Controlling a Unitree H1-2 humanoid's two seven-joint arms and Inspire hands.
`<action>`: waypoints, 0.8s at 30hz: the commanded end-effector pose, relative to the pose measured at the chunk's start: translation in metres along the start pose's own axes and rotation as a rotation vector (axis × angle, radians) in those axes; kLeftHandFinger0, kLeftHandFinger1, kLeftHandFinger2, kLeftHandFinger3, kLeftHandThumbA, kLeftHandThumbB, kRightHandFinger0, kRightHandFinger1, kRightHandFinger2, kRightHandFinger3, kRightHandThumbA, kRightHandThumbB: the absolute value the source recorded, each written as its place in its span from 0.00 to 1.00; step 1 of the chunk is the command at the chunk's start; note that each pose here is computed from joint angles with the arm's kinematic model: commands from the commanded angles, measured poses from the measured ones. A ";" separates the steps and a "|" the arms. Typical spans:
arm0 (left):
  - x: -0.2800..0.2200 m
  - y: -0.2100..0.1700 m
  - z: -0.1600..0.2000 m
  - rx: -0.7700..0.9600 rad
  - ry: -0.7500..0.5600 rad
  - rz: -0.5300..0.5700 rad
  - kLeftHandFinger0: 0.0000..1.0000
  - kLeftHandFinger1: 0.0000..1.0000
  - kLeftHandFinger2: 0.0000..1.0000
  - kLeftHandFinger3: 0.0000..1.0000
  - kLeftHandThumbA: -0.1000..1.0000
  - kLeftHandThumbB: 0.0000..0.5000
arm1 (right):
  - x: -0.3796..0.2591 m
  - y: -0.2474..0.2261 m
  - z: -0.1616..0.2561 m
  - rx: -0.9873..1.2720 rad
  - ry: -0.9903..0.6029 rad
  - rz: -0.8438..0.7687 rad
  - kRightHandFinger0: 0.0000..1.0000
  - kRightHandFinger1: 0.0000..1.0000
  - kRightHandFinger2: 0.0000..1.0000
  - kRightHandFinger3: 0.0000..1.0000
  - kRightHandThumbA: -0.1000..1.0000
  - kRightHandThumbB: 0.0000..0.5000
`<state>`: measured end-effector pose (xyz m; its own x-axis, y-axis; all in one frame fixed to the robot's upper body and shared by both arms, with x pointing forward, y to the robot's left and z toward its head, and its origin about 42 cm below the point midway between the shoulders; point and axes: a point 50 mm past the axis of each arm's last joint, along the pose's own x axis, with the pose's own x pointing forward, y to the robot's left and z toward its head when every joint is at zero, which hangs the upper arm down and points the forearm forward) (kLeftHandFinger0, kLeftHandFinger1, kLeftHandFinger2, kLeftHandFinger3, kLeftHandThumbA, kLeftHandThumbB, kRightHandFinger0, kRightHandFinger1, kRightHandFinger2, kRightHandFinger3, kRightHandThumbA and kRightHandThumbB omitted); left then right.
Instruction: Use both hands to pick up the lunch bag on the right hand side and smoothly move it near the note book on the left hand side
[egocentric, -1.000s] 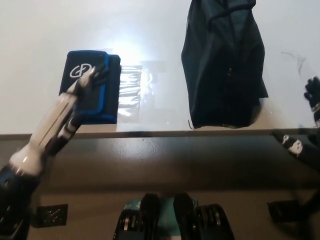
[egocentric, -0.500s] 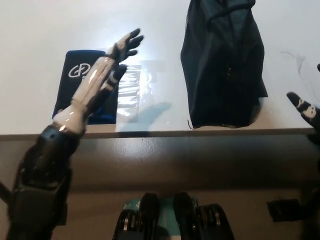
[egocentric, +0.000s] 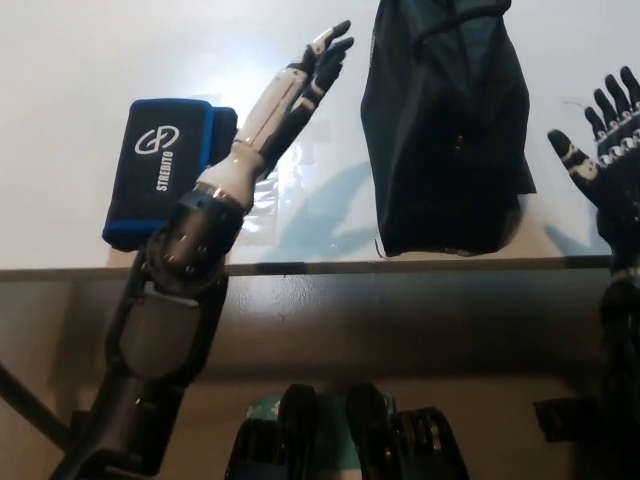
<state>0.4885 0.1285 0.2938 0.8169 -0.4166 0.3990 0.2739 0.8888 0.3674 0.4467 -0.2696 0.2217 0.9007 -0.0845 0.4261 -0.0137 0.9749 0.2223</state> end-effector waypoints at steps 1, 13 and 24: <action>0.028 0.002 0.018 -0.043 -0.052 0.051 1.00 1.00 1.00 1.00 1.00 0.62 | 0.026 0.013 0.013 0.053 -0.054 0.022 1.00 1.00 1.00 1.00 1.00 0.43; 0.062 -0.026 0.003 -0.423 0.062 0.058 1.00 1.00 1.00 1.00 1.00 0.70 | 0.047 0.039 0.004 0.252 -0.005 0.075 1.00 1.00 1.00 1.00 1.00 0.66; 0.068 -0.044 -0.004 -0.432 0.134 0.020 1.00 1.00 1.00 1.00 1.00 0.82 | 0.057 0.073 -0.012 0.517 0.124 0.126 1.00 1.00 1.00 1.00 1.00 0.67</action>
<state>0.5288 0.0806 0.2667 0.9065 -0.3606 0.2196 0.3749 0.9267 -0.0259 0.4864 -0.2271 0.2171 0.9499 -0.0069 0.3123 -0.1637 0.8406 0.5164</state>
